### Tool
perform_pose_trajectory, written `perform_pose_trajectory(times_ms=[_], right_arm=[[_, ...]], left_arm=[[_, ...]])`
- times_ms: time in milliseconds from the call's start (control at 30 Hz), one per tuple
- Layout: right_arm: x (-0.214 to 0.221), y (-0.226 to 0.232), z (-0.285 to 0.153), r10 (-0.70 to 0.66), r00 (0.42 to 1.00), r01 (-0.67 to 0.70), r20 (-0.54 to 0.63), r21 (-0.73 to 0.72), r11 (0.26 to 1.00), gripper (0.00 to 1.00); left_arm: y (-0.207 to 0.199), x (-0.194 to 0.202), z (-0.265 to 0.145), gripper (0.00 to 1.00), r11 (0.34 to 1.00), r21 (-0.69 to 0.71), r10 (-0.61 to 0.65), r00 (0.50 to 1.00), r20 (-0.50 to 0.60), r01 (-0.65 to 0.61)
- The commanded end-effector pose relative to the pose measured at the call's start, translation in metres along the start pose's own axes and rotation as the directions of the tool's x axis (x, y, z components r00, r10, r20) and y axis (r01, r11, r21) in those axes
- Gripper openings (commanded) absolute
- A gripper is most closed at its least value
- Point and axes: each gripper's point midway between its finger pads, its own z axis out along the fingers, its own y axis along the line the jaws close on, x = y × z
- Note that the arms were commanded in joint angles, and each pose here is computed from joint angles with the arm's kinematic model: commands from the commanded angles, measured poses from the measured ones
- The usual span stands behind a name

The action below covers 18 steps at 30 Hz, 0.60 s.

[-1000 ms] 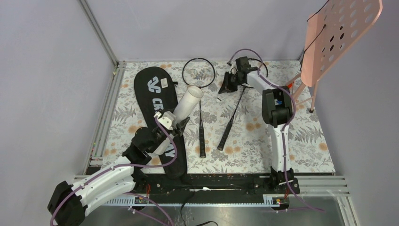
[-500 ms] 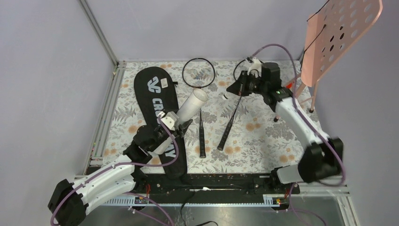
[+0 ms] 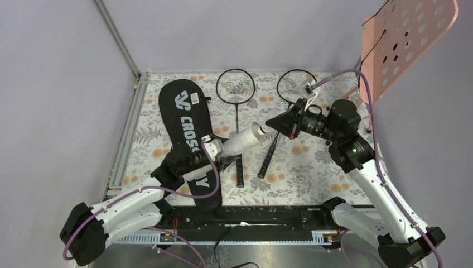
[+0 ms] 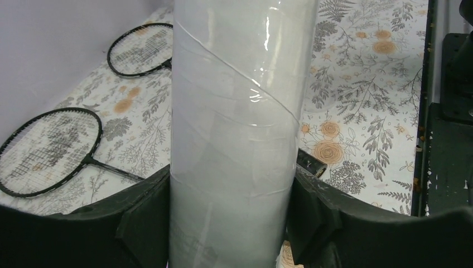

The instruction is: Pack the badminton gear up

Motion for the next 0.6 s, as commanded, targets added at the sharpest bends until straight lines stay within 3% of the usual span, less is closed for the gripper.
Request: perform_pose_trajectory(times_ms=[0, 300, 567], right_arm=[[0.013, 0.006, 0.001, 0.002, 0.999, -0.002, -0.042, 0.01, 1.0, 0.02], [0.036, -0.002, 0.009, 0.062, 0.993, -0.059, -0.1, 0.038, 0.998, 0.01], [0.055, 0.009, 0.024, 0.147, 0.976, -0.153, -0.159, -0.022, 0.988, 0.02]], left_arm=[[0.002, -0.038, 0.011, 0.63, 0.999, 0.042, 0.028, 0.996, 0.083, -0.032], [-0.003, -0.045, 0.008, 0.62, 0.998, 0.061, 0.025, 0.993, 0.118, -0.033], [-0.011, -0.058, 0.004, 0.62, 0.994, 0.096, 0.035, 0.985, 0.167, -0.052]])
